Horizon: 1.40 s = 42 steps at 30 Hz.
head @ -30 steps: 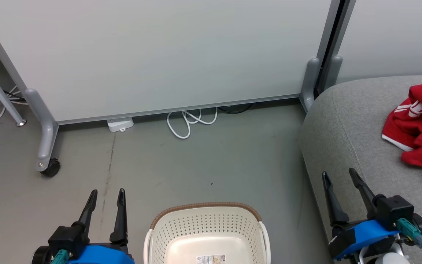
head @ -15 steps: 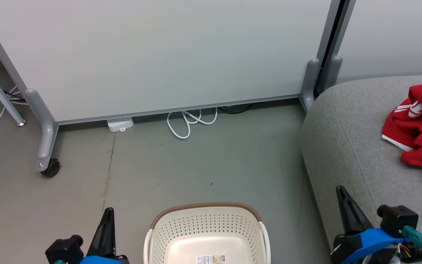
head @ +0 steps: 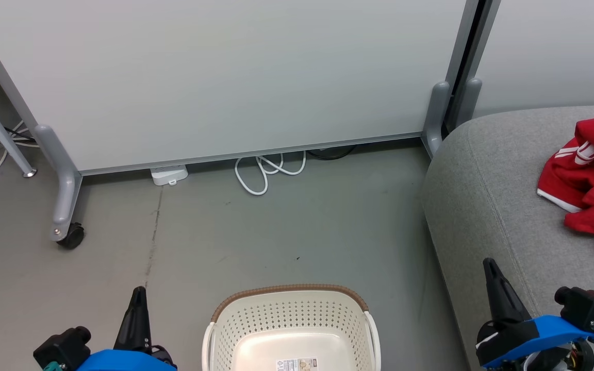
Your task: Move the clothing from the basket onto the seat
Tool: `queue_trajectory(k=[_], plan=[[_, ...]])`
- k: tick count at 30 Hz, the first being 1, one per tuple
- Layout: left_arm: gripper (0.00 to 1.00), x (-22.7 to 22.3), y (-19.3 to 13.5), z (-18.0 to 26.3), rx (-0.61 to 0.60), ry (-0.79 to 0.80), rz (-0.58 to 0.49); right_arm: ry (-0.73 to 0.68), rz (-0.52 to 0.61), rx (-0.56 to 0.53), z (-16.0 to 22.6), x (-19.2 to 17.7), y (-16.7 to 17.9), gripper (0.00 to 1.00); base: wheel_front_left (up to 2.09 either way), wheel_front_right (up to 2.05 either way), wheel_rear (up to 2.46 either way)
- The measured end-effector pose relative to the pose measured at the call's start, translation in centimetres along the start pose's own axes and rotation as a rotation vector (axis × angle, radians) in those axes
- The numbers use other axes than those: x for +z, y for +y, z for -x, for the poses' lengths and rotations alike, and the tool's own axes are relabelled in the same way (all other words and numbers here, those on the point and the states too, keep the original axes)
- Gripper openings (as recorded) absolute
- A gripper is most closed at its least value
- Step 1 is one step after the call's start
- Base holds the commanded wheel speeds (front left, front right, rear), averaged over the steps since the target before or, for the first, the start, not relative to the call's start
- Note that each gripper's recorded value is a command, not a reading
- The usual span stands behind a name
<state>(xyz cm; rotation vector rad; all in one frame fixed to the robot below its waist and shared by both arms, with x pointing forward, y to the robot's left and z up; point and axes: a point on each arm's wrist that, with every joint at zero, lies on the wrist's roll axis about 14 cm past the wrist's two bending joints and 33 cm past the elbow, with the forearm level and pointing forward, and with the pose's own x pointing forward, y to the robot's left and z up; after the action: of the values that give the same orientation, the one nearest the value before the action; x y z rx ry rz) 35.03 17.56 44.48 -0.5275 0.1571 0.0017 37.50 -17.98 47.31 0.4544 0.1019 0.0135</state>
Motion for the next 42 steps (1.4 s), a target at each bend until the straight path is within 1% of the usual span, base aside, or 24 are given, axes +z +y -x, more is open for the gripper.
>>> queue_trajectory(k=[20,42], plan=[[0.0,1.7,0.2,-0.9,0.022,-0.031,0.284,-0.013,-0.306,-0.026,-0.1,0.7,-0.6,0.0,0.0,0.0,0.0],[0.0,3.1,0.1,-1.6,0.013,-0.055,0.54,-0.03,-0.576,-0.023,-0.4,1.4,-0.7,0.0,0.0,0.0,0.0]])
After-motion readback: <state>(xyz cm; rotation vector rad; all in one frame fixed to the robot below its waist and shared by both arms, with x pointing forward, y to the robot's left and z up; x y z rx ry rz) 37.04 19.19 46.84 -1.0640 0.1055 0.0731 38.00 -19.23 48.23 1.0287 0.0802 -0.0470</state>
